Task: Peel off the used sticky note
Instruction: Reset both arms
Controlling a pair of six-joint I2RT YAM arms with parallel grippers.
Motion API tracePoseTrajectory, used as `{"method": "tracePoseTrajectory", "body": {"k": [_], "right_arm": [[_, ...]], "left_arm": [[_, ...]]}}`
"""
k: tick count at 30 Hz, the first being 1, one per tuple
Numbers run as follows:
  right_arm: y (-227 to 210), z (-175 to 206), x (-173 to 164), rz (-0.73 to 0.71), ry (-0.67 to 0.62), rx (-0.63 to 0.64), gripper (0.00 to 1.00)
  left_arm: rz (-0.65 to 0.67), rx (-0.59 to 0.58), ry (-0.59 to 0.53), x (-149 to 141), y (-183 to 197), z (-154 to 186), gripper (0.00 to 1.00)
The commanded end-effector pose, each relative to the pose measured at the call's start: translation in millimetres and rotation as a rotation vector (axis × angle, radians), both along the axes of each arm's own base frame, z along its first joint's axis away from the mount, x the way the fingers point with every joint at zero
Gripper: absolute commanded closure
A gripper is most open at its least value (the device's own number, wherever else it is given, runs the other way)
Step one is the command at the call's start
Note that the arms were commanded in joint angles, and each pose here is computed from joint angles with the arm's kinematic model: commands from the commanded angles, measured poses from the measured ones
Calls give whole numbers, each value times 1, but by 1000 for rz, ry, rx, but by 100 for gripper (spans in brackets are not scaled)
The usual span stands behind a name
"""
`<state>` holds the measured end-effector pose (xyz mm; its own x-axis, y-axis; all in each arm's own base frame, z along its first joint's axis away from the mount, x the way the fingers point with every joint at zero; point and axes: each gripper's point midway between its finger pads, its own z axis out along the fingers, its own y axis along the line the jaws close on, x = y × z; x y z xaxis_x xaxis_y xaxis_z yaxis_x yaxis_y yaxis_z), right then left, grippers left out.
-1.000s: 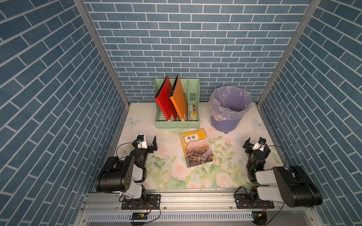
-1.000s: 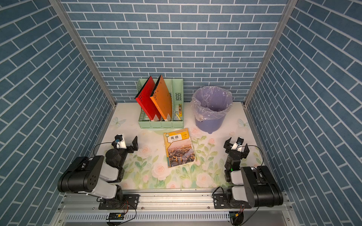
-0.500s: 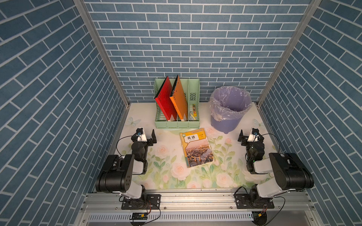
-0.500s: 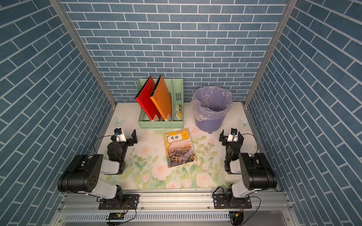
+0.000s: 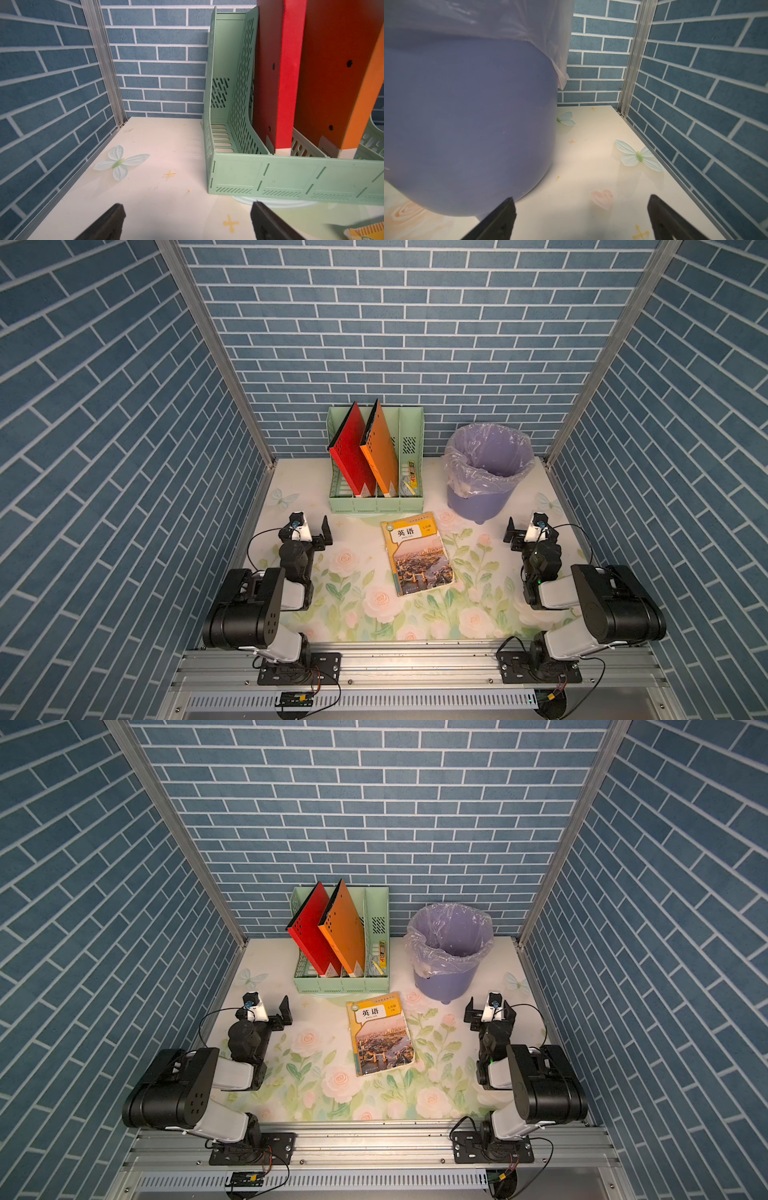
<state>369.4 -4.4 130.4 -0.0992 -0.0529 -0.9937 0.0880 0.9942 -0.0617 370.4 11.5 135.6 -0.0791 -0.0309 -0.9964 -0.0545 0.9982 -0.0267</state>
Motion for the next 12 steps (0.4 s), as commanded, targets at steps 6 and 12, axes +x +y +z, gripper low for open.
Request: {"method": "tracePoseTrajectory", "body": {"k": [6,12], "right_arm": [[1,-4,-2,10,12,-10,0],[1,-3,-1,9,10,-10,1]], "left_arm": [[5,7,7,-1,0,-2,0],[4,7,4,-1,0,-1,0]]}}
